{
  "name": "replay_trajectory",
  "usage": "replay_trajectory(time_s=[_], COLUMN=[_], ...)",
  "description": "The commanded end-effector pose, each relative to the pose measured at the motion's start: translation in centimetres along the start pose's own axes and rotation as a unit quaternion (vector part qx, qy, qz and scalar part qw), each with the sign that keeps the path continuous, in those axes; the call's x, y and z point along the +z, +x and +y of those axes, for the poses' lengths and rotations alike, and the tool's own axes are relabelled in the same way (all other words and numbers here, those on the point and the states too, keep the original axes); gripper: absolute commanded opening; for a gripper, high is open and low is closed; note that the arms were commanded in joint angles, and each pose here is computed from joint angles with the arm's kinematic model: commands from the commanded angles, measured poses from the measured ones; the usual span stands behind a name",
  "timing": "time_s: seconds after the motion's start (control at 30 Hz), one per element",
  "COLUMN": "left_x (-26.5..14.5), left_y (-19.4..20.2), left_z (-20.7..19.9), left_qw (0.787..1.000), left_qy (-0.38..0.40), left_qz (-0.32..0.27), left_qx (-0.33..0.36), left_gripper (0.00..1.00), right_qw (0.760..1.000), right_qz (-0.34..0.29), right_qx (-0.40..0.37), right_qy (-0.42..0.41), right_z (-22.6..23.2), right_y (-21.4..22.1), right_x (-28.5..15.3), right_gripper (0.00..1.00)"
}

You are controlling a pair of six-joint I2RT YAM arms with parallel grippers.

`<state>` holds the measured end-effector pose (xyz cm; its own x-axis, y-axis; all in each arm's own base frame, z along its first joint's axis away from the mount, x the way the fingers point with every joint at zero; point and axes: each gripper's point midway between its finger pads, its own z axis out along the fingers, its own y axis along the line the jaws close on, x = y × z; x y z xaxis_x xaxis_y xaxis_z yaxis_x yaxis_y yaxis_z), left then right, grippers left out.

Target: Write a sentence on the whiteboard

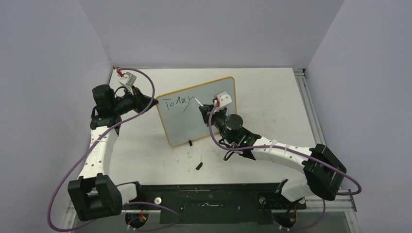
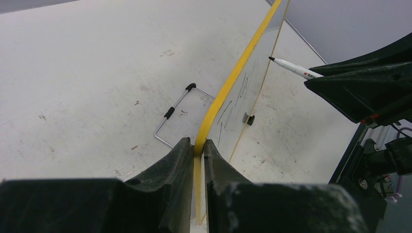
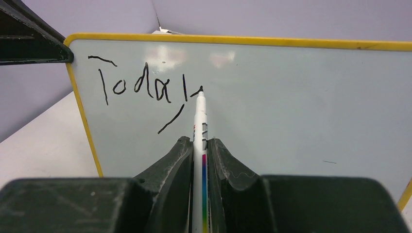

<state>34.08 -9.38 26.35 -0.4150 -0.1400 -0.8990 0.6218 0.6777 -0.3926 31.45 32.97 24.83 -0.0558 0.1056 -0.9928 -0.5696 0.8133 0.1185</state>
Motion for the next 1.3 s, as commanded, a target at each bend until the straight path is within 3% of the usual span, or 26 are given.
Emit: replay_trajectory(time_s=[0.0, 1.27], left_x=[-0.3, -0.2], left_y=[-0.5, -0.6], left_z=[0.0, -0.1], left_qw=[1.0, 1.0], left_qy=[-0.001, 0.002], left_qz=[-0.008, -0.008], left_qx=[0.013, 0.012], left_gripper=[0.0, 0.0], right_qw=[0.998, 0.999], right_qz=[-0.067, -0.037], right_qx=[0.015, 0.019], right_qy=[0.001, 0.033], right_z=[0.2, -1.4], right_y=[-4.4, -1.2], right_x=[1.3, 1.4], right_gripper=[0.05, 0.05])
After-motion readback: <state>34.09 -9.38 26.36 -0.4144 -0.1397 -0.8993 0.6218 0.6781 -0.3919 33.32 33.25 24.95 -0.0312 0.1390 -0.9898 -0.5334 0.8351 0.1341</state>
